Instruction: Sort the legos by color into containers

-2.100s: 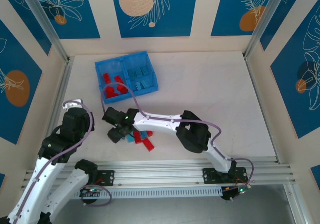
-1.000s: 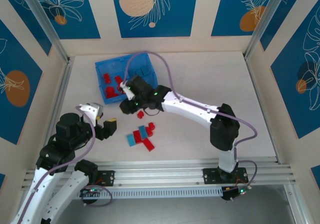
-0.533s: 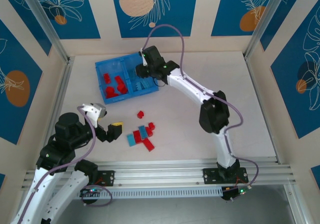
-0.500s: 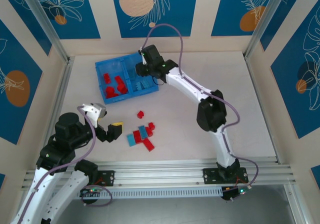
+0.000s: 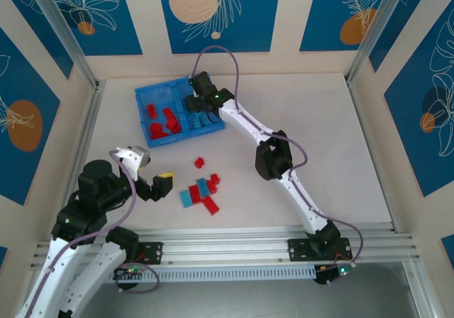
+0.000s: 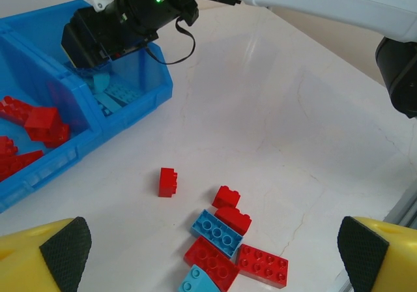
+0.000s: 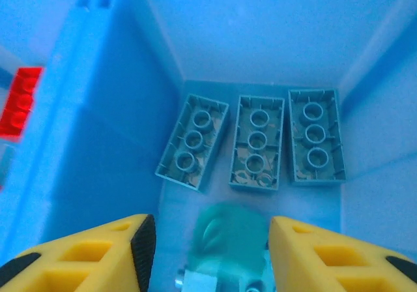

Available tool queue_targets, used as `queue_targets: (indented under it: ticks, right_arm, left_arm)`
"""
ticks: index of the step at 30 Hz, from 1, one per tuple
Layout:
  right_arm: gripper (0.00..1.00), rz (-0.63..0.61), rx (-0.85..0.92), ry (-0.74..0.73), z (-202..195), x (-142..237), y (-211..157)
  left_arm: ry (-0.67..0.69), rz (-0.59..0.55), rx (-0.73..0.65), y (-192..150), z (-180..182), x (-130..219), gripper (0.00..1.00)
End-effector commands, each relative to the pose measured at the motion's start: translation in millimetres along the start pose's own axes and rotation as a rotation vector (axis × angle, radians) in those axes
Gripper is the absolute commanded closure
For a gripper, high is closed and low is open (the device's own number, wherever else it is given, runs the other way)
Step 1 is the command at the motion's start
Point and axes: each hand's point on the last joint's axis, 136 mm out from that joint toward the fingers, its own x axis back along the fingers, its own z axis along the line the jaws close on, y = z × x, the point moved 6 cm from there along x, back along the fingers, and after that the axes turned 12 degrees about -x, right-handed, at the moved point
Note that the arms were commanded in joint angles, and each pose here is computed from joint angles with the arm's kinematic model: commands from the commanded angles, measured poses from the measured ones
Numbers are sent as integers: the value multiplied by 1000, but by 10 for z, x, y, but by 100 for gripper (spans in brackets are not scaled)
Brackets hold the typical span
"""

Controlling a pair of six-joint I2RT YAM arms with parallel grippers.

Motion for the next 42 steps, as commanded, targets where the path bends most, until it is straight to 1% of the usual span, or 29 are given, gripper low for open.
queue_targets:
  ticks: [1, 4, 7, 9, 10, 11, 13, 15, 17, 19, 20, 21, 22, 25, 29, 30, 32, 34, 37, 39, 42]
  right_arm:
    - [48, -90, -19, 94, 223, 535, 415]
    - [49, -91, -22, 119, 272, 819, 517]
    - [50, -61, -33, 162, 320, 1179, 551]
    - [50, -24, -40, 211, 351, 1424, 510]
    - [50, -10, -38, 255, 382, 1620, 499]
    - [49, 21, -34, 292, 393, 1721, 426]
    - [48, 68, -14, 409, 454, 2107, 290]
    - [46, 113, 2, 483, 454, 2396, 62]
    - [46, 144, 7, 521, 397, 2653, -208]
    - [43, 169, -2, 536, 281, 2860, -519]
    - [42, 161, -10, 542, 233, 2984, -604]
    - [41, 182, -34, 522, 135, 3013, -780]
    - [39, 184, -59, 516, 54, 3104, -907]
    - [36, 205, -120, 505, -143, 3228, -1286]
    - [31, 209, -178, 513, -295, 3289, -1630]
    - [29, 211, -181, 521, -308, 3299, -1678]
    - [27, 217, -177, 514, -333, 3300, -1736]
    - [26, 224, -167, 501, -341, 3291, -1759]
    - [21, 214, -163, 452, -371, 3254, -1746]
    - [17, 202, -158, 426, -386, 3227, -1726]
    - [14, 176, -153, 408, -390, 3195, -1677]
  left_arm:
    - [20, 6, -10, -12, 27, -7, 0]
    - [44, 25, -3, -34, 59, -21, 0]
    - [120, 81, 15, -100, 153, -39, 0]
    - [153, 108, 26, -126, 200, -61, 0]
    - [157, 119, 30, -136, 212, -81, 0]
    - [157, 127, 36, -146, 220, -100, 0]
    - [140, 144, 49, -168, 220, -163, 0]
    - [113, 159, 68, -180, 215, -240, 0]
    - [111, 175, 149, -198, 234, -326, 0]
    - [114, 184, 290, -252, 257, -465, 0]
    - [108, 191, 341, -277, 256, -531, 0]
    - [99, 203, 384, -298, 243, -614, 0]
    - [93, 218, 392, -315, 221, -702, 0]
    - [104, 288, 311, -370, 137, -955, 0]
    - [38, 402, 258, -488, 54, -1390, 0]
    - [32, 444, 252, -548, 54, -1509, 0]
    - [62, 515, 235, -650, 100, -1705, 0]
    - [108, 555, 207, -738, 174, -1878, 0]
    - [117, 576, 161, -800, 227, -2134, 0]
    - [117, 603, 144, -849, 250, -2292, 5]
    - [153, 654, 132, -920, 312, -2469, 19]
